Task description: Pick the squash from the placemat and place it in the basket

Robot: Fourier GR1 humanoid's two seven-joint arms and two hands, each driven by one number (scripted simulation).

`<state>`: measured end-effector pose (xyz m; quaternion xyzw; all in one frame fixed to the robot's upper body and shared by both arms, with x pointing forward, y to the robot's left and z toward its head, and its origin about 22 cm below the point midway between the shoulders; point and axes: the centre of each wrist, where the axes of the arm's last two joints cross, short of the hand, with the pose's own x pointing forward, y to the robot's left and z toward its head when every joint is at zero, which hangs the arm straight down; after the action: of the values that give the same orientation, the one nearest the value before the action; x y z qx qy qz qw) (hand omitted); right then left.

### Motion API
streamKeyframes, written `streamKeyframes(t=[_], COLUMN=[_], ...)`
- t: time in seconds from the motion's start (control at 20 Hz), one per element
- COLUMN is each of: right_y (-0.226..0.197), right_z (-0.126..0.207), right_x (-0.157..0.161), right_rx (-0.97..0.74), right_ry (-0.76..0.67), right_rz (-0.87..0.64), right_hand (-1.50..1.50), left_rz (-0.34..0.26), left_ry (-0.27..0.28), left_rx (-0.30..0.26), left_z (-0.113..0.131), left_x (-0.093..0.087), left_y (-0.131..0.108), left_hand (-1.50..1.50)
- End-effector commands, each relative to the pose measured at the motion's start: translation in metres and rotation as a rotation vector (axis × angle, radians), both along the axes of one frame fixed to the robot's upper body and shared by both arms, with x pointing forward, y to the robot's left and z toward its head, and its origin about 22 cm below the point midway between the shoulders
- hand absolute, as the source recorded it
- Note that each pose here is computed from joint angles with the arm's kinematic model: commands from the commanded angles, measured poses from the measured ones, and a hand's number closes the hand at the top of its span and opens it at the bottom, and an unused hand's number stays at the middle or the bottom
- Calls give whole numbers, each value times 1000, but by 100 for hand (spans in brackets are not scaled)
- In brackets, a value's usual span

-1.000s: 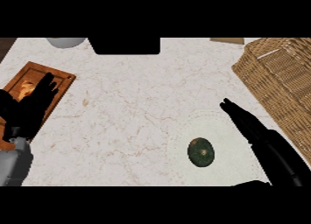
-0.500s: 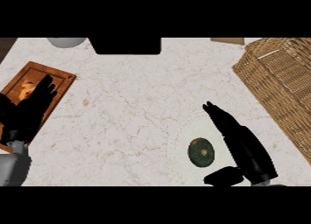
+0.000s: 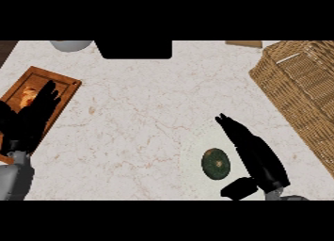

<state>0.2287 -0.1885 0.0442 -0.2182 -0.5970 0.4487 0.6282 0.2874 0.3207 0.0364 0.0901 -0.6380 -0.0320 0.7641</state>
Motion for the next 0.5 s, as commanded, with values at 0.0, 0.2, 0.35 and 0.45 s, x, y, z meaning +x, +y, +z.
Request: streamKeyframes(t=[0.0,0.2,0.35,0.45], right_y=[7,-20,8,1], right_z=[2,8,-3,-15], right_x=[31,16,-5,-33], right_rx=[26,60,66,94], right_ry=[-6,2,14,-11], right_rz=[3,38,68,101], right_hand=[-150,-150,-150,-150], left_rz=[-8,15,4,25], left_ry=[18,-5,-7,-4], left_rx=[-3,-3,-1,2], left_z=[14,17,-3,9], left_x=[12,4,-13,6], left_y=[-5,-6,0,4], left_hand=[0,0,0,0])
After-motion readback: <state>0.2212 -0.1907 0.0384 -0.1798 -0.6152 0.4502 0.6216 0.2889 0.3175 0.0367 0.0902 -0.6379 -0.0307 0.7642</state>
